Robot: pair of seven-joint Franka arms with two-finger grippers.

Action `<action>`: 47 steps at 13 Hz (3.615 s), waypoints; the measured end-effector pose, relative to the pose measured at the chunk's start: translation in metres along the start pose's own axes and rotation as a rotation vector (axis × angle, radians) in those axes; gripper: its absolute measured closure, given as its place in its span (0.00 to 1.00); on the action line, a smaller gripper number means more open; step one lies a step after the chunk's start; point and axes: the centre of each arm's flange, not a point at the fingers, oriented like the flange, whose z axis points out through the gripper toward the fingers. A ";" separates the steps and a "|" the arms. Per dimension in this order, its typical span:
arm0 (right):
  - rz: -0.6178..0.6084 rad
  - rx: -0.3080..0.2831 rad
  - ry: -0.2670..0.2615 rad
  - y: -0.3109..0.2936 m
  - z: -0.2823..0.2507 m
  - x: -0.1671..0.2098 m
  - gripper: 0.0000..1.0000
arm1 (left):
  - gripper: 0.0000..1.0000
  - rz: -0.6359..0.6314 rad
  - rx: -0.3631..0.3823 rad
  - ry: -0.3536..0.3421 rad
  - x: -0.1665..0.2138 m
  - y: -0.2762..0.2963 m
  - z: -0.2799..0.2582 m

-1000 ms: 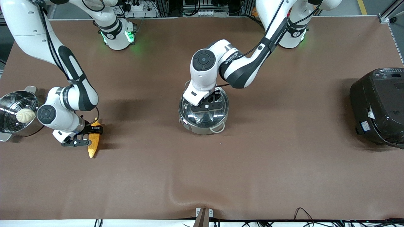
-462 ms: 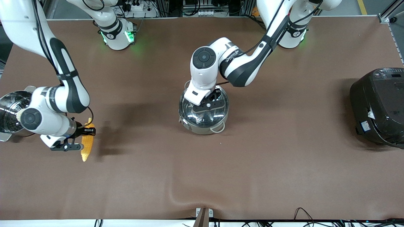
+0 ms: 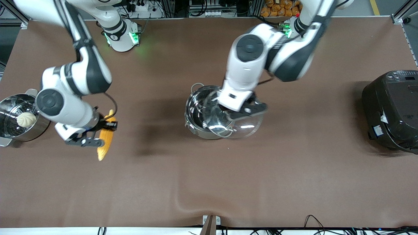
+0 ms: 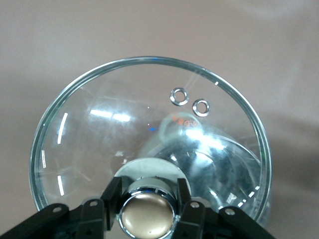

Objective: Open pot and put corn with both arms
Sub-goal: 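Lift the lid off with the left gripper while the right gripper lifts the corn, then lower the right gripper's corn into the pot while the left gripper lowers the lid, then open both grippers, releasing the corn and the lid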

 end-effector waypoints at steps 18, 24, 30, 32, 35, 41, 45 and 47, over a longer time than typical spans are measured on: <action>0.011 0.010 0.061 -0.364 0.053 -0.189 0.61 | 0.51 0.101 0.068 -0.142 0.084 -0.273 0.224; 0.028 0.048 0.073 -0.391 0.085 -0.181 0.61 | 0.51 0.092 0.052 -0.115 0.063 -0.289 0.244; 0.064 0.070 0.092 -0.391 0.081 -0.173 0.34 | 0.24 0.089 0.044 -0.091 0.066 -0.291 0.234; 0.072 0.072 0.096 -0.388 0.080 -0.169 0.10 | 0.02 0.090 0.031 -0.050 0.072 -0.287 0.212; 0.111 0.092 0.109 -0.374 0.069 -0.146 0.00 | 0.00 0.152 0.013 0.029 0.081 -0.284 0.155; 0.286 0.204 0.109 -0.282 -0.064 -0.097 0.00 | 0.00 0.228 0.053 0.034 0.110 -0.326 0.008; 0.307 0.188 0.081 -0.174 -0.164 -0.098 0.00 | 0.00 0.239 0.063 0.016 0.110 -0.326 -0.075; 0.268 0.210 0.063 -0.096 -0.209 -0.096 0.00 | 0.00 0.237 0.048 0.002 0.106 -0.322 -0.110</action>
